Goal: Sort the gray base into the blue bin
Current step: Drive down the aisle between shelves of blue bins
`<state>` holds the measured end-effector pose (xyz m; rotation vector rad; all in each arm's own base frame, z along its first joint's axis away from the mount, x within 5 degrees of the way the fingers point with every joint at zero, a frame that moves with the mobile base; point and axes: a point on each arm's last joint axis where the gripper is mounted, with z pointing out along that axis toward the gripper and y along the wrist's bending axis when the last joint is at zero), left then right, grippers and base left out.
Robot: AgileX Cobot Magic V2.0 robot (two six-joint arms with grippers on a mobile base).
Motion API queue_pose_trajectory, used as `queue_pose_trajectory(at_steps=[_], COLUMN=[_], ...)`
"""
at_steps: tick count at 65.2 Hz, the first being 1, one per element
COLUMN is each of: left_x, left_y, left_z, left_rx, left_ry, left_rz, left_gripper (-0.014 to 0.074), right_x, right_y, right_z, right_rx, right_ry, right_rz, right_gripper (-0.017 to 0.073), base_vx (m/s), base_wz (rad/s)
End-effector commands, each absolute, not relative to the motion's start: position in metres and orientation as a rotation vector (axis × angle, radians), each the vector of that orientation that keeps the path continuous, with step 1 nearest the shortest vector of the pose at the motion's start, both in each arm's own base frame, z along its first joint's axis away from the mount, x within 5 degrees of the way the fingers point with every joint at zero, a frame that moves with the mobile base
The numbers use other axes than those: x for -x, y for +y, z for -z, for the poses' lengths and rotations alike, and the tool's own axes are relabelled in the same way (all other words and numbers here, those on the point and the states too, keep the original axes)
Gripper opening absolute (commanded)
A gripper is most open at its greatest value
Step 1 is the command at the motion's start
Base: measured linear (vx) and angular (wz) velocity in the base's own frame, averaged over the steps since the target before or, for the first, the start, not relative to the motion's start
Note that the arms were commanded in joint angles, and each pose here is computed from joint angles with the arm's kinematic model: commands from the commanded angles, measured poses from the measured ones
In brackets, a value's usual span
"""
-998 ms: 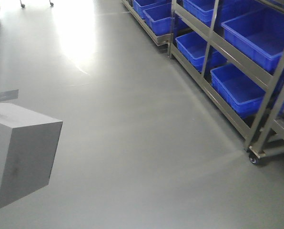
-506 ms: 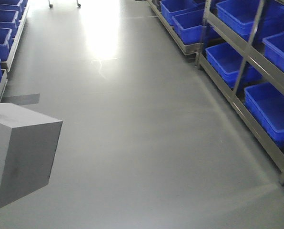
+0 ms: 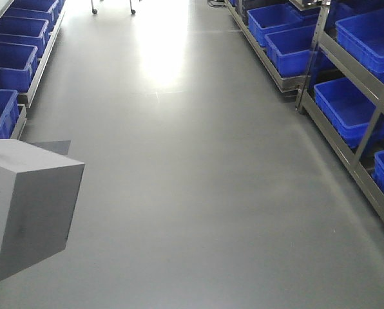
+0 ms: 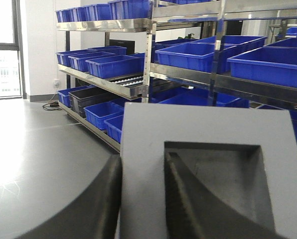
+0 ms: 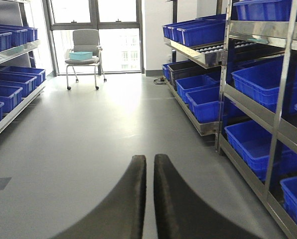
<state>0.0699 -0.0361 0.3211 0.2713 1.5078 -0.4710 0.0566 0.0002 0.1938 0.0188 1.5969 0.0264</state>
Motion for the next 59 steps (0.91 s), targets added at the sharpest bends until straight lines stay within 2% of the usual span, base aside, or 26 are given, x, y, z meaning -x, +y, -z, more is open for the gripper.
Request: queue_pose_trajectory(at_steps=[1, 59], left_x=[-0.0689, -0.0689], left_y=[-0.034, -0.034], left_z=[-0.3395, -0.3395], left_rx=[-0.222, -0.222], left_ry=[1.389, 1.389], left_rz=[0.497, 0.497], left_gripper=[-0.0005, -0.0005], right_x=[-0.0556, -0.0556], right_y=[0.0002, 0.0002], right_z=[-0.2028, -0.2028], right_rx=[-0.009, -0.009], right_ry=[1.505, 1.505], right_rz=[-0.015, -0.015], right_gripper=[-0.0004, -0.0004], base_vx=[0.4, 0.39], base_wz=[0.08, 0.02])
